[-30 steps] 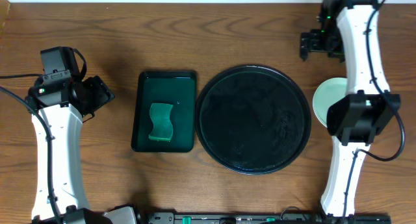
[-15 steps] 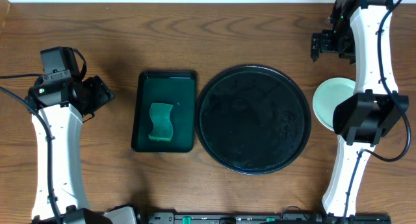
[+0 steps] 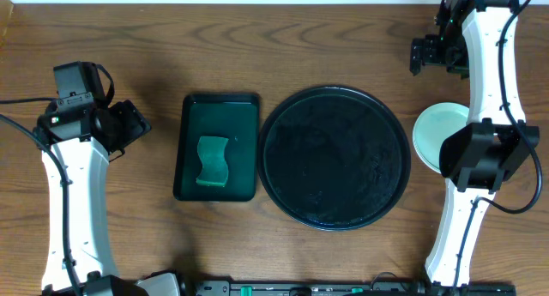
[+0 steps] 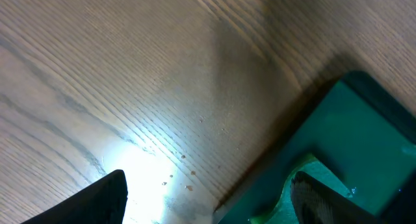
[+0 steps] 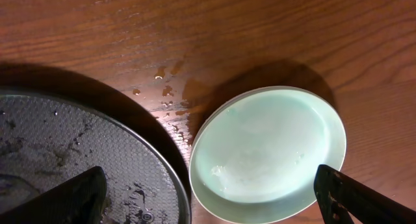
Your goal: Clean dirty plates on tray and stack at the side
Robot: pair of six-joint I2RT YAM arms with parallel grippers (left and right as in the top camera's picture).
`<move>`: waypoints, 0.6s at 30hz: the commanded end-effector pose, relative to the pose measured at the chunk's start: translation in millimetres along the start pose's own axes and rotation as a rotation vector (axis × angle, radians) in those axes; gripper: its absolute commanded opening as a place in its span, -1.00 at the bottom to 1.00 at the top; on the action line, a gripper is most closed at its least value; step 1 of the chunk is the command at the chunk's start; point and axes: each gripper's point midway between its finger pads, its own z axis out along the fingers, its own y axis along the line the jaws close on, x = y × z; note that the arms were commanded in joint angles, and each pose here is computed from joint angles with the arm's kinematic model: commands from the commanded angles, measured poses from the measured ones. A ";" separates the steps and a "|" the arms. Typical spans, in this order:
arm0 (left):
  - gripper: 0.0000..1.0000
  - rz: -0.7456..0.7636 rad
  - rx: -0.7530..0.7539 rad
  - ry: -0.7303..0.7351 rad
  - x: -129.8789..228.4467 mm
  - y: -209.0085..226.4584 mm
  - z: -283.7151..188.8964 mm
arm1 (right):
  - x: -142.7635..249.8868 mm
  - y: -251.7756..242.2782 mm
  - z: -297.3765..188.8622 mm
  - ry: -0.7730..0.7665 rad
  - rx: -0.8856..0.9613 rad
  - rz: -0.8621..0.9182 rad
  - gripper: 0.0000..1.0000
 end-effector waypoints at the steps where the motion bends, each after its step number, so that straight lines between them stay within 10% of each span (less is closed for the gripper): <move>1: 0.61 -0.007 -0.004 -0.019 -5.7 1.4 -4.4 | 0.4 1.2 -3.8 -0.008 -0.002 -0.012 0.99; 18: 0.61 -0.008 -0.004 -0.019 -5.7 1.4 -4.4 | 0.6 0.8 -7.8 -0.016 -0.004 -0.011 0.99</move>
